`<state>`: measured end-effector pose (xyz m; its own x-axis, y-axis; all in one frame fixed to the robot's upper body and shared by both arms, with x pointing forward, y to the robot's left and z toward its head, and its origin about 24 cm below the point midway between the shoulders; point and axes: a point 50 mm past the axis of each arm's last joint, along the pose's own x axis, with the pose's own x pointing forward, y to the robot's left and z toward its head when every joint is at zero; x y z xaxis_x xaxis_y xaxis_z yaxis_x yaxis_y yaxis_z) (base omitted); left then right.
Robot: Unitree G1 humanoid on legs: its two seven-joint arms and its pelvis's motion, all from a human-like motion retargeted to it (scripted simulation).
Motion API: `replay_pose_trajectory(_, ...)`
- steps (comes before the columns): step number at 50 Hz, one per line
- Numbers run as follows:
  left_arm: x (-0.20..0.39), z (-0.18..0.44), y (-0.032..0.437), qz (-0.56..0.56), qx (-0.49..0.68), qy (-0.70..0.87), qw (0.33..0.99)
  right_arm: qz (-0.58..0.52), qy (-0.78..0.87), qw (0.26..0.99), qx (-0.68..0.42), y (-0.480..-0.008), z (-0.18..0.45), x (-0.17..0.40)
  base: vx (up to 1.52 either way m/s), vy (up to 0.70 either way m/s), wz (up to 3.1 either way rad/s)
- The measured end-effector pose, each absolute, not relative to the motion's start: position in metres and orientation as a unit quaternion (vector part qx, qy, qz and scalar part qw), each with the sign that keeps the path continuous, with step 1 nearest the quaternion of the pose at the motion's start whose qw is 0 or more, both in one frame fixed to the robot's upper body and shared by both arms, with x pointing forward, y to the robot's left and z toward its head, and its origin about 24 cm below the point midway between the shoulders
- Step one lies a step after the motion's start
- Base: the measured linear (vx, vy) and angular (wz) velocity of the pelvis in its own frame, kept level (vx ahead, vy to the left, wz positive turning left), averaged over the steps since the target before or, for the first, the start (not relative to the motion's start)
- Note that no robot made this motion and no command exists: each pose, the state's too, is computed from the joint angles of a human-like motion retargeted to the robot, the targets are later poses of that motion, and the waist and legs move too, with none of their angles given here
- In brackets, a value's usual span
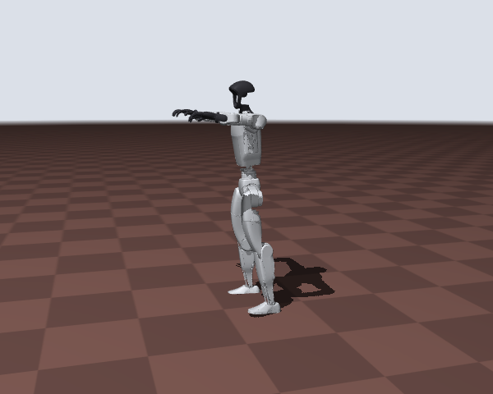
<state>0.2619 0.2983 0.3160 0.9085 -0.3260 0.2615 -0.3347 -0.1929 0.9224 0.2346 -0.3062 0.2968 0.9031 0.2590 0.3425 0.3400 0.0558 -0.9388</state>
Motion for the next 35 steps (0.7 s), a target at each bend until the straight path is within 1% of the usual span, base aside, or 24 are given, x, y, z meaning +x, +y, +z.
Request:
replay_pose_trajectory(20, 0.255, 0.32, 0.31, 0.011, 0.777, -0.194, 0.598, -0.041, -0.211, 0.69, -0.691, -0.314, 0.297, 0.228, 0.0, 0.0, 0.0)
replay_pose_trajectory(35, 0.251, 0.324, 0.304, 0.007, 0.776, -0.209, 0.595, -0.034, -0.219, 0.683, -0.696, -0.31, 0.303, 0.225, 0.0, 0.0, 0.0)
